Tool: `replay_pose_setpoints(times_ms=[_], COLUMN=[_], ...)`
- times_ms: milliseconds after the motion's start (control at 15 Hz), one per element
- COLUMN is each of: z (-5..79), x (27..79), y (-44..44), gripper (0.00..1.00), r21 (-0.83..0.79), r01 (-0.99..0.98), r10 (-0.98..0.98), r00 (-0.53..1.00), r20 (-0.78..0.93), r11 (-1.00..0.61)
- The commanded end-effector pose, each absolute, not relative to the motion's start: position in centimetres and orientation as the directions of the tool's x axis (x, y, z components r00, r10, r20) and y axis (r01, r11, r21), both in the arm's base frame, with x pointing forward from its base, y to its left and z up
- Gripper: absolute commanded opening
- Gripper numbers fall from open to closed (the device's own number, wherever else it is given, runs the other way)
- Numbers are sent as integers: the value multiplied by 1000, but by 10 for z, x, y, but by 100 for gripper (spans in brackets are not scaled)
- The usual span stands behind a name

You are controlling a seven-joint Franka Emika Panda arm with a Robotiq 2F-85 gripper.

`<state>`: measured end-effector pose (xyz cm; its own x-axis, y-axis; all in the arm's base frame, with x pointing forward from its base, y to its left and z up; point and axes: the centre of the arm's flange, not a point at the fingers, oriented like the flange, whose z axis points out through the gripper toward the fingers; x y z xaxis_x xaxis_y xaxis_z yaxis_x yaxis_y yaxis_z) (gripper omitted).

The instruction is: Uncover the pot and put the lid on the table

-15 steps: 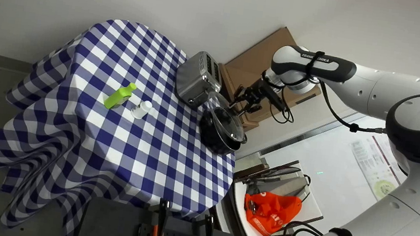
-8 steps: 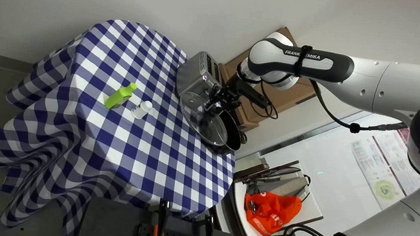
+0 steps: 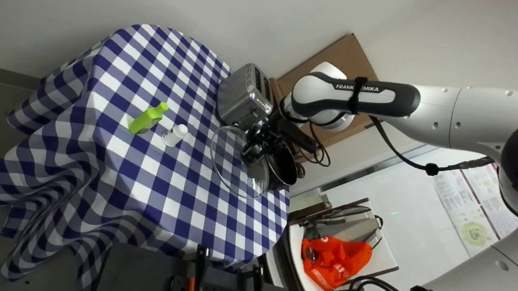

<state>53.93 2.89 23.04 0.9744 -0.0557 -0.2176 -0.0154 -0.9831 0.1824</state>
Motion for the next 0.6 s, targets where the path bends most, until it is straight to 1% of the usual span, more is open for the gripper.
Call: replay_pose_setpoints(times_ms=[0,533], z=[213,178], x=[530,532], y=[23,15], gripper=[25,25], r21=[215,225], r01=[-27,-16], r10=[-73,-72], r00=[975,967], r20=[-209,-244], r11=[-976,-974])
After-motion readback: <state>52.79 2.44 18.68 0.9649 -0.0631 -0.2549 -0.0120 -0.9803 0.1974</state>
